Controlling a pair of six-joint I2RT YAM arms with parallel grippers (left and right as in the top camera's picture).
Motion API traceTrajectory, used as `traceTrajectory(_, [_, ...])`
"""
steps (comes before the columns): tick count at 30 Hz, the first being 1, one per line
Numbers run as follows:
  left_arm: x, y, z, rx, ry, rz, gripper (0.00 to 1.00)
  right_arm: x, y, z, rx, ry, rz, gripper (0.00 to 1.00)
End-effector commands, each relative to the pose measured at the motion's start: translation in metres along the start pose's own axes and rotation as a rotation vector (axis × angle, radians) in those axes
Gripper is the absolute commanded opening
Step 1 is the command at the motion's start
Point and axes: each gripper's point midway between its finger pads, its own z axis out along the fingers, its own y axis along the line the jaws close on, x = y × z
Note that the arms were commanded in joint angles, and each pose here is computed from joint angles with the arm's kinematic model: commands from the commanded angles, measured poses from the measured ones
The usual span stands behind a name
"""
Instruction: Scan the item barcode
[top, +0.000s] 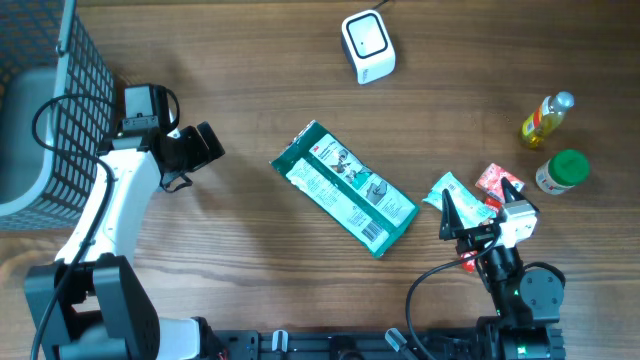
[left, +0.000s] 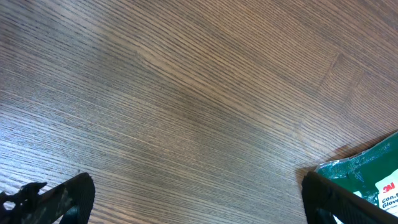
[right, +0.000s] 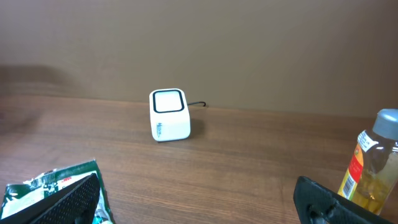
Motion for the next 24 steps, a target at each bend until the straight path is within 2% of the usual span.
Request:
traceTrajectory(1, [-0.0032, 0.0016, -0.0008, -0.008, -0.009, 0.002, 1.00, -0.0034, -0.0046, -0.0009, 0.025, -0.016, 0.016, 1.00])
traceTrajectory(24, [-0.0041, 0.0023, -0.0021, -0.010, -0.014, 0.001, 1.00, -0.0033, -0.0046, -0.0008, 0.025, -0.015, 0.017, 1.00])
